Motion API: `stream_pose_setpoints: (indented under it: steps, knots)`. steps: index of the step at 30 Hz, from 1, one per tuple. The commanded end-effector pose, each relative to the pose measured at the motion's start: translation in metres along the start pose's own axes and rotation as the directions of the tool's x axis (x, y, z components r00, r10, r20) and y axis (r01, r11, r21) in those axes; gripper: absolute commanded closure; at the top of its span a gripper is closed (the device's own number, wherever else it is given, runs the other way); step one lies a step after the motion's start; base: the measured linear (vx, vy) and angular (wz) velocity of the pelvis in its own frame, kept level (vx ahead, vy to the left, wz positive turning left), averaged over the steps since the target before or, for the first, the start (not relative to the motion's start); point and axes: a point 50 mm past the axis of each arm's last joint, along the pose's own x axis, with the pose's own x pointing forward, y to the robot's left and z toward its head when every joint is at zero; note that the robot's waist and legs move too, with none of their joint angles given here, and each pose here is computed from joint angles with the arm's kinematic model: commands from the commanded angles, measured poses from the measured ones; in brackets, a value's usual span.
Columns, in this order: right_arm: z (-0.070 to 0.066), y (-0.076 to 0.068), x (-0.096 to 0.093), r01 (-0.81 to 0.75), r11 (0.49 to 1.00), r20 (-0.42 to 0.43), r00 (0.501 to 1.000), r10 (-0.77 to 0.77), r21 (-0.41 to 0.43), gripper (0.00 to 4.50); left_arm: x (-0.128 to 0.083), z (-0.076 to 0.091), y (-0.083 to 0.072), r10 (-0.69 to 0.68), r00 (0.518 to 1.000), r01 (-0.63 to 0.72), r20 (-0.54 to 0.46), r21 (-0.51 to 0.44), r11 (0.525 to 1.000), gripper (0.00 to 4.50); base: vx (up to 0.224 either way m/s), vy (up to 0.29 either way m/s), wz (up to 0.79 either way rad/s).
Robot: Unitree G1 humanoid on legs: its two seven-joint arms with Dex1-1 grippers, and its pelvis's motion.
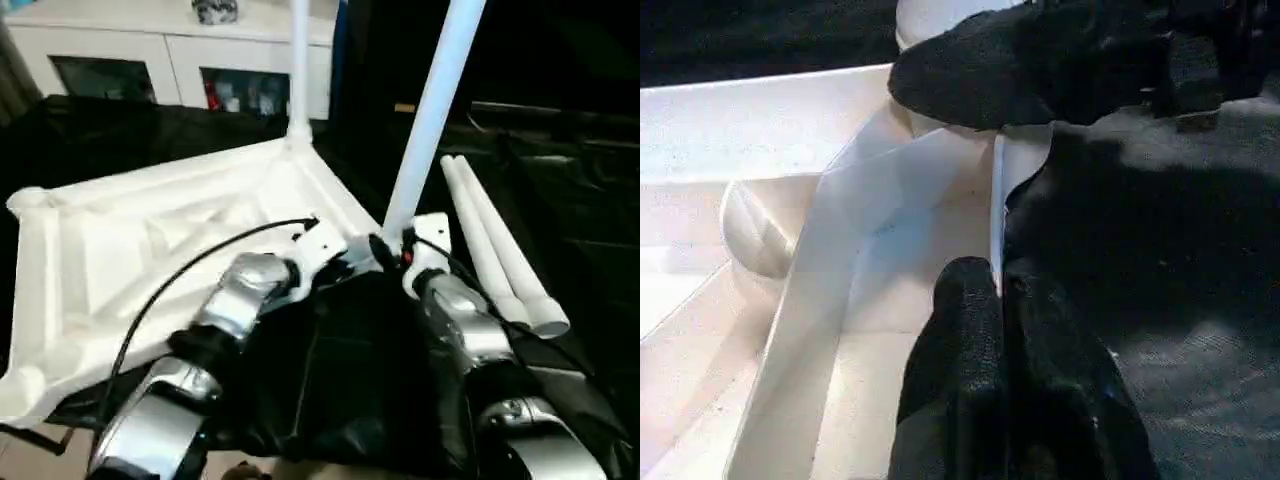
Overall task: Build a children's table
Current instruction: Rotate leg to tighten
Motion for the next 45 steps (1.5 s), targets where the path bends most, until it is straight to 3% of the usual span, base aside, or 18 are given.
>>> stream_pose_setpoints:
  steps: [1, 5, 8, 11, 12, 17, 26, 28, 32, 40, 45]
  knots:
    - [-0.014, 0.039, 0.004, -0.168, 0.986, -0.065, 0.984, 0.167, -0.017, 1.19, 0.012, 0.028, -0.008, -0.016, 0.995, 0.010, 0.101, 0.055, 0.998, 4.50, 0.000, 0.000, 0.00]
    - [-0.013, 0.036, 0.004, -0.200, 0.980, -0.053, 0.978, 0.200, 0.009, 0.95, 0.009, 0.026, -0.008, -0.038, 0.993, 0.031, 0.113, 0.066, 0.997, 4.50, 0.000, 0.000, 0.00]
    - [-0.011, 0.030, 0.002, -0.244, 0.969, -0.045, 0.969, 0.243, -0.035, 0.67, 0.003, 0.023, -0.007, -0.074, 0.990, 0.066, 0.122, 0.070, 0.995, 4.50, 0.000, 0.000, 0.00]
    - [-0.009, 0.025, -0.004, -0.351, 0.932, -0.047, 0.936, 0.348, -0.088, 0.67, -0.004, 0.018, -0.007, -0.131, 0.983, 0.122, 0.127, 0.082, 0.989, 4.50, 0.000, 0.000, 0.00]
    - [-0.008, 0.019, -0.011, -0.426, 0.896, -0.062, 0.905, 0.422, -0.124, 0.67, -0.011, 0.014, -0.006, -0.181, 0.976, 0.170, 0.121, 0.098, 0.981, 4.50, 0.000, 0.000, 0.00]
    - [-0.006, 0.010, -0.019, -0.517, 0.842, -0.082, 0.856, 0.511, -0.156, 0.67, -0.020, 0.008, -0.004, -0.234, 0.966, 0.223, 0.106, 0.110, 0.969, 4.50, 0.000, 0.000, 0.00]
    - [-0.002, -0.007, -0.050, -0.739, 0.635, -0.167, 0.671, 0.722, -0.224, 0.67, -0.050, -0.008, 0.006, -0.366, 0.929, 0.356, 0.054, 0.134, 0.925, 4.50, 0.000, 0.000, 0.00]
    - [-0.003, -0.009, -0.060, -0.790, 0.577, -0.196, 0.611, 0.767, -0.208, 0.67, -0.057, -0.011, 0.010, -0.383, 0.923, 0.375, 0.041, 0.136, 0.917, 4.50, 0.000, 0.000, 0.00]
    - [-0.002, -0.008, -0.064, -0.814, 0.549, -0.197, 0.580, 0.791, -0.192, 0.82, -0.062, -0.012, 0.011, -0.409, 0.912, 0.401, 0.034, 0.138, 0.906, 4.50, 0.000, 0.000, 0.00]
    - [-0.004, -0.001, -0.068, -0.836, 0.520, -0.197, 0.548, 0.813, -0.177, 1.58, -0.067, -0.017, 0.010, -0.437, 0.899, 0.431, 0.018, 0.139, 0.892, 4.50, 0.000, 0.000, 0.00]
    - [-0.008, 0.004, -0.071, -0.843, 0.513, -0.198, 0.537, 0.820, -0.162, 1.71, -0.067, -0.019, 0.007, -0.444, 0.896, 0.438, 0.018, 0.138, 0.889, 4.50, 0.000, 0.000, 0.00]
